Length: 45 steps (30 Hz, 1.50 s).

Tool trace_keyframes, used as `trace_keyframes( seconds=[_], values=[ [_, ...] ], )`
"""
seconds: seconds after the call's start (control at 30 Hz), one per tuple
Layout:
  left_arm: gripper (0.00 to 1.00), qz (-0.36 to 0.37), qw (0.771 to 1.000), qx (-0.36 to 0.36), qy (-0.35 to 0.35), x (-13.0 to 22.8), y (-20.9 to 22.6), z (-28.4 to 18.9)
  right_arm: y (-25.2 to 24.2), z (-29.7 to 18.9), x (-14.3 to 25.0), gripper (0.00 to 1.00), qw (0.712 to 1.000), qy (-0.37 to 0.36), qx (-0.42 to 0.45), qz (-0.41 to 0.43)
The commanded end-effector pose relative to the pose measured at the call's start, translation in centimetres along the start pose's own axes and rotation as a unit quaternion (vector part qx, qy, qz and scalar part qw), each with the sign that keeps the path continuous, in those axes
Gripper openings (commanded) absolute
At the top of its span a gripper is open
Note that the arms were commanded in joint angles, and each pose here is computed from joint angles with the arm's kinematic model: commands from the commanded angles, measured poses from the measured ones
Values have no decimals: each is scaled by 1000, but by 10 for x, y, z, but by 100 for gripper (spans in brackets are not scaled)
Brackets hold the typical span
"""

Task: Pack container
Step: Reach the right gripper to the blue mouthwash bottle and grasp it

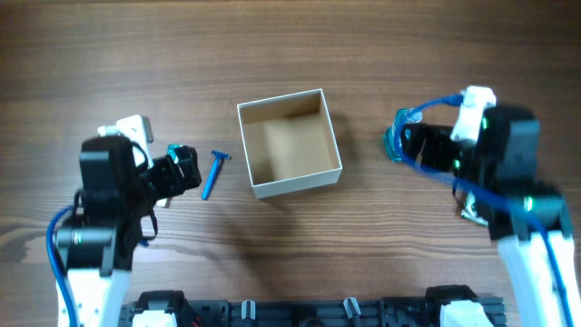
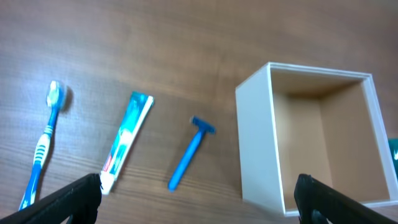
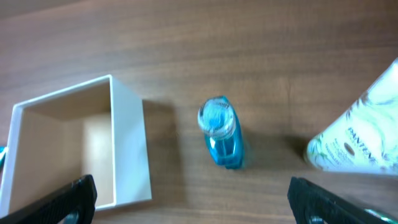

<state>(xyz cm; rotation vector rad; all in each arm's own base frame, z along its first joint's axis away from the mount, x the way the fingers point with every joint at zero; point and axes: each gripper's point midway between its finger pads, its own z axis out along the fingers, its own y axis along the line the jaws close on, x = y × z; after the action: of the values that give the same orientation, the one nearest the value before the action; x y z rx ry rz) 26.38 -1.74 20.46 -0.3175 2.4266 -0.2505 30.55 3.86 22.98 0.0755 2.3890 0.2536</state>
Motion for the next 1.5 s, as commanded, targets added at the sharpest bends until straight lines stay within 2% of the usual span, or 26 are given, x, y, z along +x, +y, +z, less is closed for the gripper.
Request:
trace_keyframes(
  seconds=[0.0,0.17,0.3,0.47,0.6,0.83,0.9,0.97,1.03,1.07,1.17,1.23,1.3,1.47],
  values=[
    [100,-12,998,49,48,-2,-21,4,0,13,-18,100,999,31,11,-21],
    [100,-16,997,43,70,2,-19,16,-25,50,-13,100,994,70,70,-46],
    [100,-16,996,43,71,3,-19,16,-35,89,10,100,984,138,74,-86],
    [100,-16,996,43,71,3,-19,16,-40,126,35,100,975,195,68,-83],
    [100,-16,996,43,71,2,-19,16,-39,134,37,86,975,198,61,-80],
    [100,-16,996,43,70,2,-20,16,-39,136,32,49,977,187,60,-81],
    [100,-16,996,43,70,2,-20,16,-38,137,30,45,978,184,60,-81],
    [100,-16,996,43,70,2,-20,16,-38,137,30,35,978,184,60,-81],
    [100,-16,996,43,70,2,-20,16,-38,137,30,33,978,184,60,-81],
    [100,-16,996,43,70,2,-20,16,-38,137,30,21,978,183,60,-80],
    [100,-16,996,43,70,2,-20,16,-31,136,28,19,981,178,40,-73],
    [100,-16,996,43,70,2,-20,16,-20,126,19,8,985,161,22,-58],
    [100,-16,996,43,70,2,-20,16,-8,108,2,4,989,131,15,-61],
    [100,-16,996,43,70,2,-19,16,37,24,-57,4,996,24,26,-83]
  ],
)
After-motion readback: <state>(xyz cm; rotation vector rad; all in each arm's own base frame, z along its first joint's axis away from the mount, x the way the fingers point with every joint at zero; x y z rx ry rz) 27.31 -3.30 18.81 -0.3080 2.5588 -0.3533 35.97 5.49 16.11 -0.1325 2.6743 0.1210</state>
